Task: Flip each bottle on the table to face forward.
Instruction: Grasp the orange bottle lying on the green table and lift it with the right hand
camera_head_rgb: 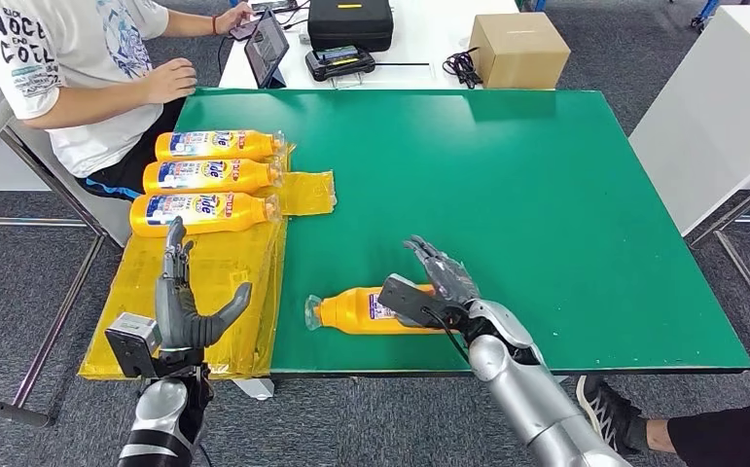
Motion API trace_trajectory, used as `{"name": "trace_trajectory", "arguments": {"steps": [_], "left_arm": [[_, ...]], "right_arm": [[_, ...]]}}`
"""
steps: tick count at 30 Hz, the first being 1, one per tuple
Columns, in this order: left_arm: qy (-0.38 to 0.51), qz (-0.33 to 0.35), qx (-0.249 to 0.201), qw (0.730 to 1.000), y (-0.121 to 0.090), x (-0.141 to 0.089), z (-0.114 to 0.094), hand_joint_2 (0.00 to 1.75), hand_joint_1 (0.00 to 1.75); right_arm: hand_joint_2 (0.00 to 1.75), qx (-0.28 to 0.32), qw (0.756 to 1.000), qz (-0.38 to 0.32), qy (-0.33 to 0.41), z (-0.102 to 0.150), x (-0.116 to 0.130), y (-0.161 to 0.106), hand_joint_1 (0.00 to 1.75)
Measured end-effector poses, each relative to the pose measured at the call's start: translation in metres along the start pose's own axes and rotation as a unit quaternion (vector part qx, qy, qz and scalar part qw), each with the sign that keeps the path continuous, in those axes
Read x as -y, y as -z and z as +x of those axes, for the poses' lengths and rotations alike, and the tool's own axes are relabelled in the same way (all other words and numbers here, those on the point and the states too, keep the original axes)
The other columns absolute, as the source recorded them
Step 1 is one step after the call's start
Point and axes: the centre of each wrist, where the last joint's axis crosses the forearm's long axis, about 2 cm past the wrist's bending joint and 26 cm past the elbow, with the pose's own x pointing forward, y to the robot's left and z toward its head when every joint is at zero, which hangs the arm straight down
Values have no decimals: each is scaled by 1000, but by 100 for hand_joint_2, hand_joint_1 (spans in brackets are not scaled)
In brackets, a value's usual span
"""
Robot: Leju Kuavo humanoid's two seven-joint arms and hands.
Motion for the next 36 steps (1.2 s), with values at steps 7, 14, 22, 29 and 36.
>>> {"name": "trace_trajectory", "arguments": {"steps": [7, 14, 22, 29, 36], "left_arm": [[-7, -20, -6, 1000, 4, 8, -5, 175, 0], [-10, -29, -9, 999, 6, 12, -8, 175, 0], [-11, -30, -16, 999, 4, 13, -11, 175, 0], [-11, -31, -19, 999, 4, 14, -12, 175, 0], [-15, -35, -20, 999, 6, 14, -13, 175, 0]], "right_arm": [[175, 28, 996, 57, 58, -5, 0, 12, 0], [175, 46, 990, 77, 110, -12, 9, 11, 0], [175, 49, 990, 85, 103, -23, 28, 4, 0], [175, 47, 990, 89, 94, -27, 34, 0, 0], [175, 32, 990, 122, 64, -34, 65, -5, 0]]}}
